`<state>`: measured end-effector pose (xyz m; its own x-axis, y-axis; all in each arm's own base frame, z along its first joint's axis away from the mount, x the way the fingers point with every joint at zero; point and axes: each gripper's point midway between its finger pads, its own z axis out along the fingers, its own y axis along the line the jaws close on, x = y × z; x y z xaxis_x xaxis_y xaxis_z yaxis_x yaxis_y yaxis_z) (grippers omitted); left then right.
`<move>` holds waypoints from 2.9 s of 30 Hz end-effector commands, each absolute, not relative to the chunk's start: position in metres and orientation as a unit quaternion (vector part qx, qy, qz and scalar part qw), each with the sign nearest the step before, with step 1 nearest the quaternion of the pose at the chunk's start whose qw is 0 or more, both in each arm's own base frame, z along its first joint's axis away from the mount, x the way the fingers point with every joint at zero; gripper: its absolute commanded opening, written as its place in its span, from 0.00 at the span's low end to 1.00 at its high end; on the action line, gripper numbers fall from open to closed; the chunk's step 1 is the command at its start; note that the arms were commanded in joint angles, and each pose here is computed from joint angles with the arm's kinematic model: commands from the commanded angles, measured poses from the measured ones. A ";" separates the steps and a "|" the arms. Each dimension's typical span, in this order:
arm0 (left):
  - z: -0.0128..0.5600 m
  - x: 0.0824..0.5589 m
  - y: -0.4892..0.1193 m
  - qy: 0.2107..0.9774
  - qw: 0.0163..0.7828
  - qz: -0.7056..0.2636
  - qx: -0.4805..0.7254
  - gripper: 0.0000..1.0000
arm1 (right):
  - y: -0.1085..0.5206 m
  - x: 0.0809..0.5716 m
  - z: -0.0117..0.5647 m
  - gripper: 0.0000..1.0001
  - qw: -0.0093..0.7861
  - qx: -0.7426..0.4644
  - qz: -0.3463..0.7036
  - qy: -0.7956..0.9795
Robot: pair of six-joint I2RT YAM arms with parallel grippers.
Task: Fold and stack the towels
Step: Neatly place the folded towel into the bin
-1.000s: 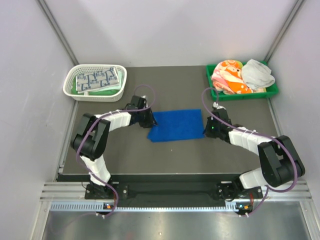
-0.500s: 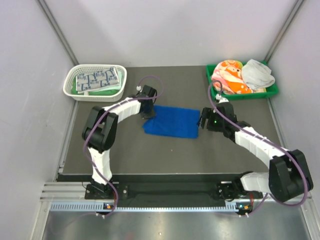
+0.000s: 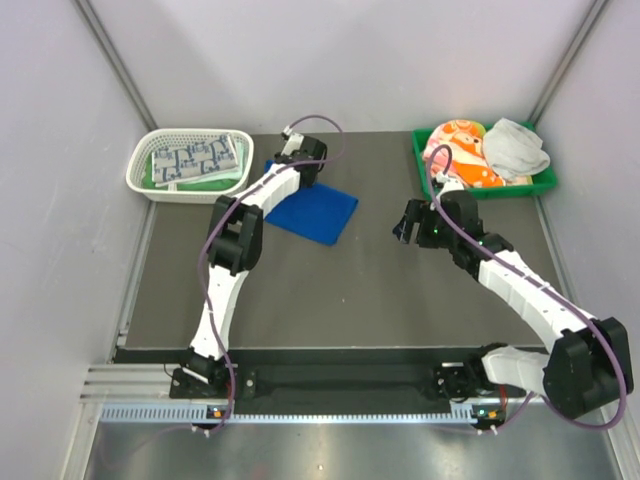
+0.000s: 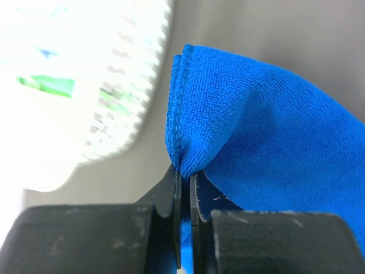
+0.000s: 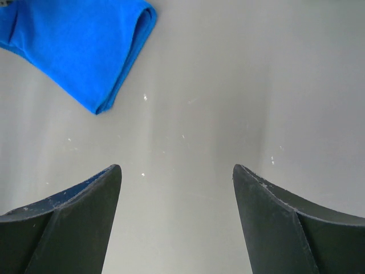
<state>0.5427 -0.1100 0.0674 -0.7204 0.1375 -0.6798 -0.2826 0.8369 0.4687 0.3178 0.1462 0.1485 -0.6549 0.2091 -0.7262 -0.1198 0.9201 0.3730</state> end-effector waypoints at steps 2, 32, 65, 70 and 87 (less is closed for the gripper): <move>0.134 0.561 -0.085 0.811 0.422 0.402 -0.041 0.00 | 0.151 0.335 0.179 0.79 0.446 0.013 0.208 0.870; 0.213 0.593 0.052 0.670 0.525 0.502 -0.157 0.00 | 0.178 0.347 0.182 0.77 0.437 -0.031 0.201 0.876; 0.166 0.619 0.211 0.693 0.490 0.471 -0.241 0.00 | 0.247 0.349 0.156 0.75 0.387 -0.110 0.194 0.895; 0.152 0.619 0.220 0.705 0.478 0.460 -0.250 0.15 | 0.250 0.347 0.152 0.76 0.382 -0.114 0.194 0.896; 0.162 0.601 0.210 0.690 0.493 0.434 -0.305 0.75 | 0.252 0.343 0.152 0.76 0.392 -0.116 0.187 0.893</move>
<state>0.6066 0.2131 0.1223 -0.4445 0.0287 -0.8953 -0.7931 0.4521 0.4082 0.3374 0.2406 0.1294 -0.7186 -0.0686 -0.6920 -0.3241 0.9134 0.2461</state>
